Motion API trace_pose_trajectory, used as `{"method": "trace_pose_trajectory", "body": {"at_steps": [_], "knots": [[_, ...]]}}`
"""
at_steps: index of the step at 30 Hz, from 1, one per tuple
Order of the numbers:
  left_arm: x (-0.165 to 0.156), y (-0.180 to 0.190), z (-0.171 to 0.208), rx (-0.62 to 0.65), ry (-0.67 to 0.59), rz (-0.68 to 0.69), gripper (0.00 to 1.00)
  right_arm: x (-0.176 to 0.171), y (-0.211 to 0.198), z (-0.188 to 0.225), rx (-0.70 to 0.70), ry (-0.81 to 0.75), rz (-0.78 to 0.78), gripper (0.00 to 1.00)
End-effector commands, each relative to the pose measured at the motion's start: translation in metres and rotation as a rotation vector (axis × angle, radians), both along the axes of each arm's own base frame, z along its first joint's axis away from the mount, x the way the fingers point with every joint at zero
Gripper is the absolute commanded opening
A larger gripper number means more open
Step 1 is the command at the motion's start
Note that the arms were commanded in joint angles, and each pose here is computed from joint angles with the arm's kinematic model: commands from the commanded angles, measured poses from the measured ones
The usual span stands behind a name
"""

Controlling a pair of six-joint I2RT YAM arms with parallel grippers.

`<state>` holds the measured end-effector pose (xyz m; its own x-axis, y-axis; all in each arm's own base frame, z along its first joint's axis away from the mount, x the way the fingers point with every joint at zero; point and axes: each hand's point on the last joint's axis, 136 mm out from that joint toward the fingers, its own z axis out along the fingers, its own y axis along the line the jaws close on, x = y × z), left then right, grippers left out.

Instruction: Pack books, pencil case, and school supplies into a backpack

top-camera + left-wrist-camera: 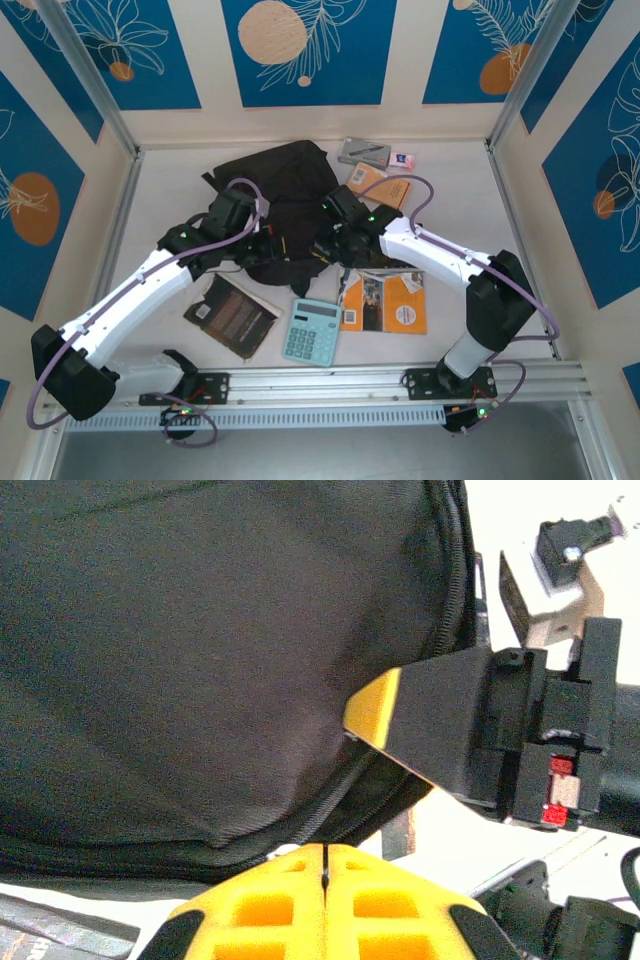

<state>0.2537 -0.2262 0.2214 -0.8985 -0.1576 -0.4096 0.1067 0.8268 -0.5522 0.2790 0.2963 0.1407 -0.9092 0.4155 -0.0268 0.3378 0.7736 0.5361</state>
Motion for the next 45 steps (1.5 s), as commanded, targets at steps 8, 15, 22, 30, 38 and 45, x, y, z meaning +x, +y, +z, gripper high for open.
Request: {"method": "trace_pose_trajectory", "body": {"at_steps": [8,15,22,30,38,45], "knots": [[-0.006,0.027,-0.014,0.112,-0.056,0.031,0.00,0.006,-0.024,0.004,-0.107,-0.087,0.056,0.00],[-0.007,0.041,-0.014,0.151,-0.069,0.049,0.00,0.011,-0.041,0.005,-0.159,-0.117,0.058,0.00],[-0.002,0.059,-0.012,0.175,-0.080,0.097,0.00,0.016,-0.056,0.003,-0.175,-0.134,0.053,0.00],[0.010,0.075,-0.017,0.181,-0.072,0.162,0.00,0.021,-0.068,0.000,-0.185,-0.142,0.063,0.00],[0.038,0.091,-0.031,0.182,-0.042,0.250,0.00,0.036,-0.080,0.004,-0.143,-0.185,0.057,0.00],[0.046,0.103,-0.024,0.188,-0.083,0.302,0.00,0.059,-0.095,0.011,-0.142,-0.231,0.048,0.03]]}}
